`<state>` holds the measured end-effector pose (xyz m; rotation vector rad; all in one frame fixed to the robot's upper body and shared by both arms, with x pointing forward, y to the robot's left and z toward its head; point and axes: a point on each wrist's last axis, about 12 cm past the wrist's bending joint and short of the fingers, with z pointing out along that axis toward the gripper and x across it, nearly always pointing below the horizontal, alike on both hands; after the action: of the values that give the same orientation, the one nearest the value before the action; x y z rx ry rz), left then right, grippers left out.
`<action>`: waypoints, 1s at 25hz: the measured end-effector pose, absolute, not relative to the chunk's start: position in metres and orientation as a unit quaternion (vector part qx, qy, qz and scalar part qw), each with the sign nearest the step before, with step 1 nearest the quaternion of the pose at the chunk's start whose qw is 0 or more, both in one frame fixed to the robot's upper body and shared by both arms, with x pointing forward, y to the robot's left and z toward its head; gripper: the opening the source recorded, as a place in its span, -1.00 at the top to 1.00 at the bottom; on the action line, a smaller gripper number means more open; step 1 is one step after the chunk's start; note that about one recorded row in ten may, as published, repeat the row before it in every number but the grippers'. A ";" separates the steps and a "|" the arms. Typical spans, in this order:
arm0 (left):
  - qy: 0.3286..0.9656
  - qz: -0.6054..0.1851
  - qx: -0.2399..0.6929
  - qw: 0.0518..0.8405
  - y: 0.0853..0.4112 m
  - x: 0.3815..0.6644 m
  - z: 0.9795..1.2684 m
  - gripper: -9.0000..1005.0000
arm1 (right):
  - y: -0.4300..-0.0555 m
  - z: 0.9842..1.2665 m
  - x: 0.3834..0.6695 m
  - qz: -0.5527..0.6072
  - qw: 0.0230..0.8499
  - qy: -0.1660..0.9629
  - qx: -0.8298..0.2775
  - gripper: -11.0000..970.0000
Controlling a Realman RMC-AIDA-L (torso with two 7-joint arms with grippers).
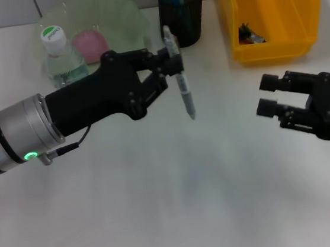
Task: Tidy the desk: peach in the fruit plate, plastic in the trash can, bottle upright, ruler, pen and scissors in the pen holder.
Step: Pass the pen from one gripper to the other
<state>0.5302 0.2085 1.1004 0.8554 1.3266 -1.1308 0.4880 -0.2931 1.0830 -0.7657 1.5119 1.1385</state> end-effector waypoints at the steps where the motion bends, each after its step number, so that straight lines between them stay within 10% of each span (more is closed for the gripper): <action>1: 0.564 -0.481 0.364 0.565 0.208 0.530 1.100 0.65 | -0.293 1.083 0.488 0.475 0.523 0.631 -0.320 -0.08; 25: 0.554 -0.502 0.404 0.527 0.184 0.527 1.097 0.62 | -0.247 1.091 0.518 0.504 0.474 0.612 -0.383 -0.54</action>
<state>0.5268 0.1844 1.0973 0.9651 1.3247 -1.1986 0.5179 -0.2472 1.0908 -0.9374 1.4980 1.2325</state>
